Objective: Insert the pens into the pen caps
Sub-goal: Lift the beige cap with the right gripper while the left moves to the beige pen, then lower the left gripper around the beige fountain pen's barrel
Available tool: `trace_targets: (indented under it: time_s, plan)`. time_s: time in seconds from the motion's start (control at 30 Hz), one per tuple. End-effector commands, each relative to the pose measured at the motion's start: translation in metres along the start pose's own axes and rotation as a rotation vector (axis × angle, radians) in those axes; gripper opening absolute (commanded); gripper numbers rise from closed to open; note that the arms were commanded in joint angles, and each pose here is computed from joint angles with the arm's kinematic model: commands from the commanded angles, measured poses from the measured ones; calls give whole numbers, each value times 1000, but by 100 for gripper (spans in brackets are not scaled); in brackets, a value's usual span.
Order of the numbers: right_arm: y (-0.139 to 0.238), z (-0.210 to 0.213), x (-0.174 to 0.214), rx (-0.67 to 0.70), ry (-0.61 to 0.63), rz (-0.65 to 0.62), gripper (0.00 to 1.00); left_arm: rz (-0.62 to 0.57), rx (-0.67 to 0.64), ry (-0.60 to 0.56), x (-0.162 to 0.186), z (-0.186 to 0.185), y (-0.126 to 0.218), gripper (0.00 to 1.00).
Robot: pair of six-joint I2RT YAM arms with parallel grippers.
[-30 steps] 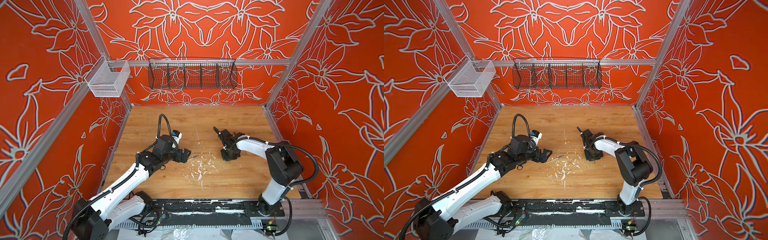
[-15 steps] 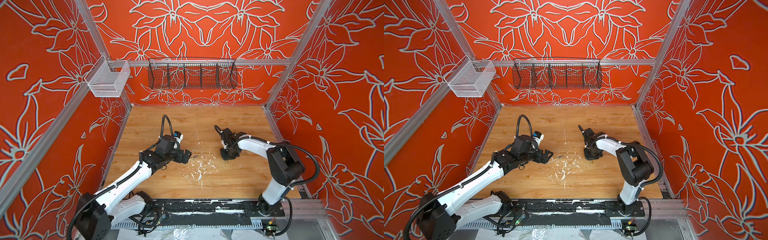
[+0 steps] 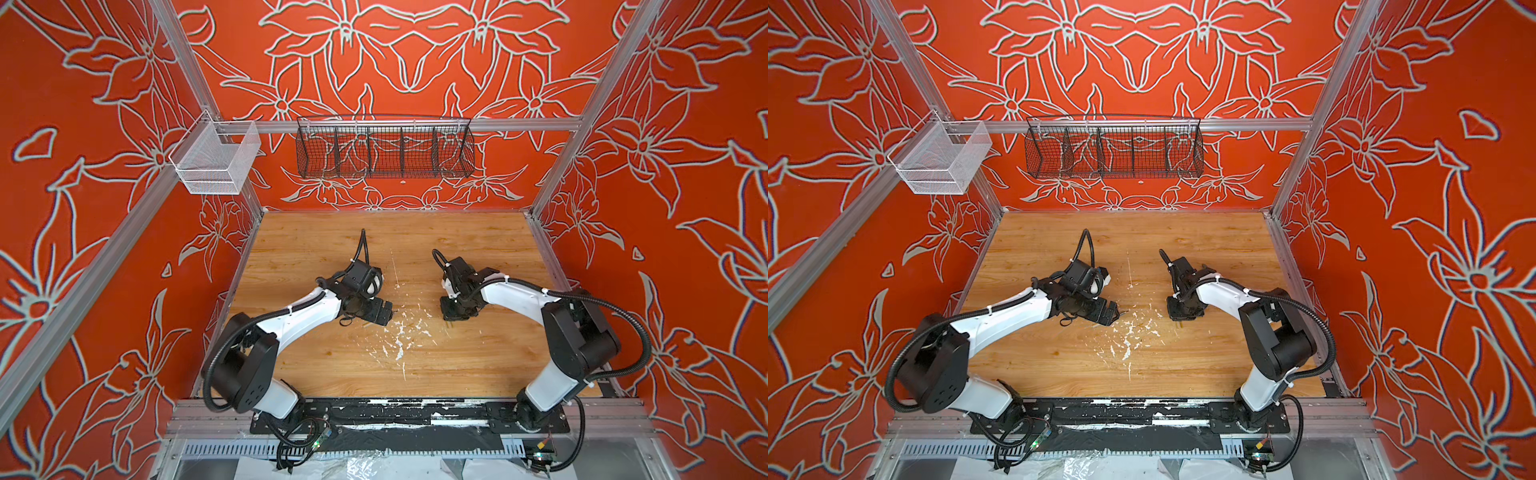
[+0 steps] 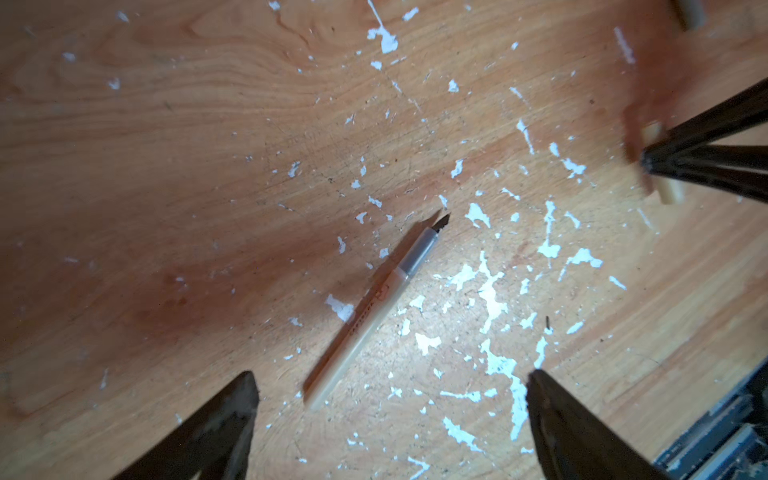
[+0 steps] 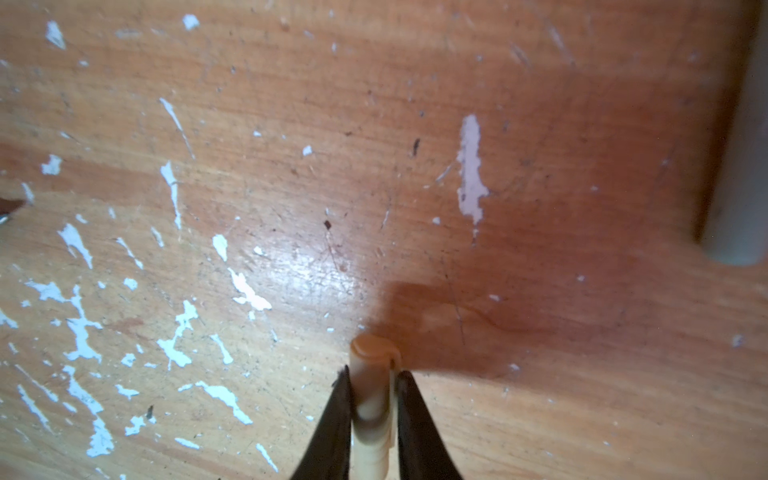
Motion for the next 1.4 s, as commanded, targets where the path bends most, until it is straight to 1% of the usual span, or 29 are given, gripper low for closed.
trace_targets:
  time_s: [0.0, 0.1, 0.33, 0.57, 0.67, 0.8, 1.0, 1.17, 1.37]
  plan:
    - [5, 1, 0, -17, -19, -24, 20, 102, -28, -40, 9, 2, -12, 98]
    - [5, 1, -1, -18, -23, -28, 20, 151, -46, -58, 12, 4, -21, 96]
    - [7, 1, 0, -27, -27, -39, 19, 174, -57, -93, 9, 3, -28, 96]
    - [8, 0, 3, -28, -32, -47, 19, 242, -76, -145, 14, -7, -43, 92]
    - [9, 1, 3, -36, -37, -56, 19, 261, -101, -149, 16, -8, -46, 89]
    - [12, 3, 3, -45, -36, -66, 19, 285, -129, -133, 17, -8, -49, 87]
    - [17, 4, 2, -56, -47, -82, 19, 343, -108, -109, 25, -11, -50, 83]
    - [23, 3, 2, -43, -46, -104, 19, 354, -107, -102, 35, -13, -47, 84]
    - [27, 6, -5, -60, -36, -125, 19, 316, -54, -108, 46, -23, -39, 84]
Point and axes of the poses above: each gripper's point midway between its finger pads, its own y axis back along the fingers, its own z axis along the line the jaws close on, x = y × z, the point moved 5 cm from there along y, back along the fingers, and after that the axes turned 8 degrees about y, right-handed, at the moved point
